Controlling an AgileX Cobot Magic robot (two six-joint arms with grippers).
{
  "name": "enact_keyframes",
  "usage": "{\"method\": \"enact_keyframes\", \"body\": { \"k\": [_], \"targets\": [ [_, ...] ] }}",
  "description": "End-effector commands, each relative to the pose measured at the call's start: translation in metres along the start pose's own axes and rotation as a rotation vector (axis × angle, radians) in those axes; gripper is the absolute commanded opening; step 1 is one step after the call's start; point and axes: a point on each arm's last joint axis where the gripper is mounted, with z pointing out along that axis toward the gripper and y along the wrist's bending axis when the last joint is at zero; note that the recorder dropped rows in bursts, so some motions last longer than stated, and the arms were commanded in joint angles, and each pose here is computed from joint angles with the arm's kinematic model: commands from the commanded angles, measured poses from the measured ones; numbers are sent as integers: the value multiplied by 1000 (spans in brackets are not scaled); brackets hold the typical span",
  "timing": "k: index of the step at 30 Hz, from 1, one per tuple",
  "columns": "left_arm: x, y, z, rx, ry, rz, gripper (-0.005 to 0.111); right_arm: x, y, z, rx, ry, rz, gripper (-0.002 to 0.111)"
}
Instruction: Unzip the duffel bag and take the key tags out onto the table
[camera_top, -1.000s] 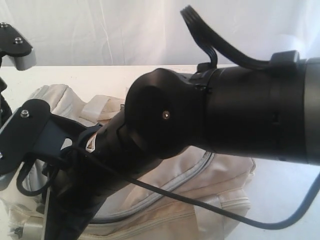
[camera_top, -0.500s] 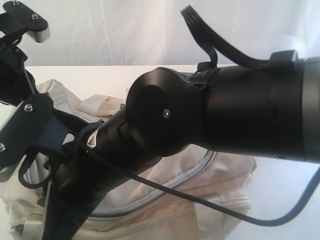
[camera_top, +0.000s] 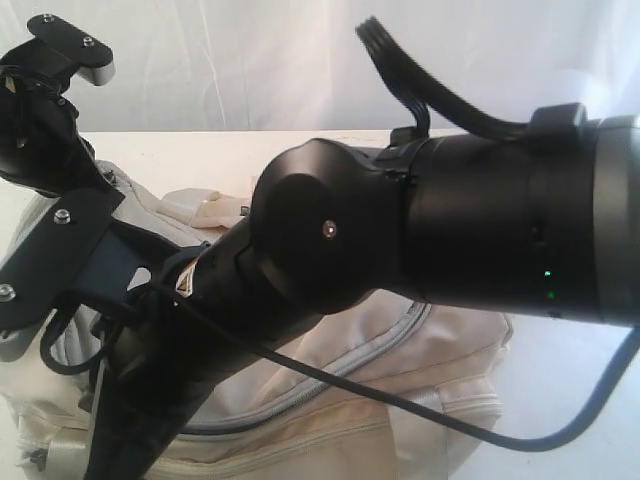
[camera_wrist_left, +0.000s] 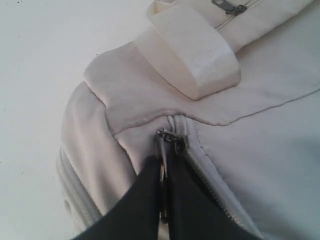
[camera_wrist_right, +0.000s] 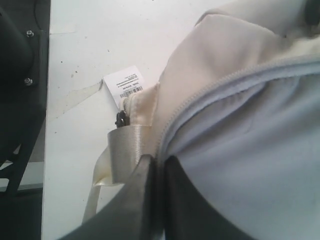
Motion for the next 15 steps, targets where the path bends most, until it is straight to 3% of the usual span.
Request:
{"method": "enact_keyframes", "body": {
  "k": [1, 4, 9, 11, 15],
  "targets": [
    [-6, 11, -2, -67, -45, 48, 10, 9, 11, 0, -90, 86, 15, 1],
    [-5, 11, -3, -63, -28, 49, 29, 9, 11, 0, -89, 86, 19, 10],
    [-8, 13, -16, -50, 25, 43, 61, 8, 11, -1, -87, 83, 46, 37],
    [-10, 14, -28, -49, 35, 40, 67, 6, 12, -4, -84, 73, 56, 43],
    [-10, 14, -59, -37, 39, 21, 70, -2, 15, -25, -63, 14, 34, 44]
  ]
}}
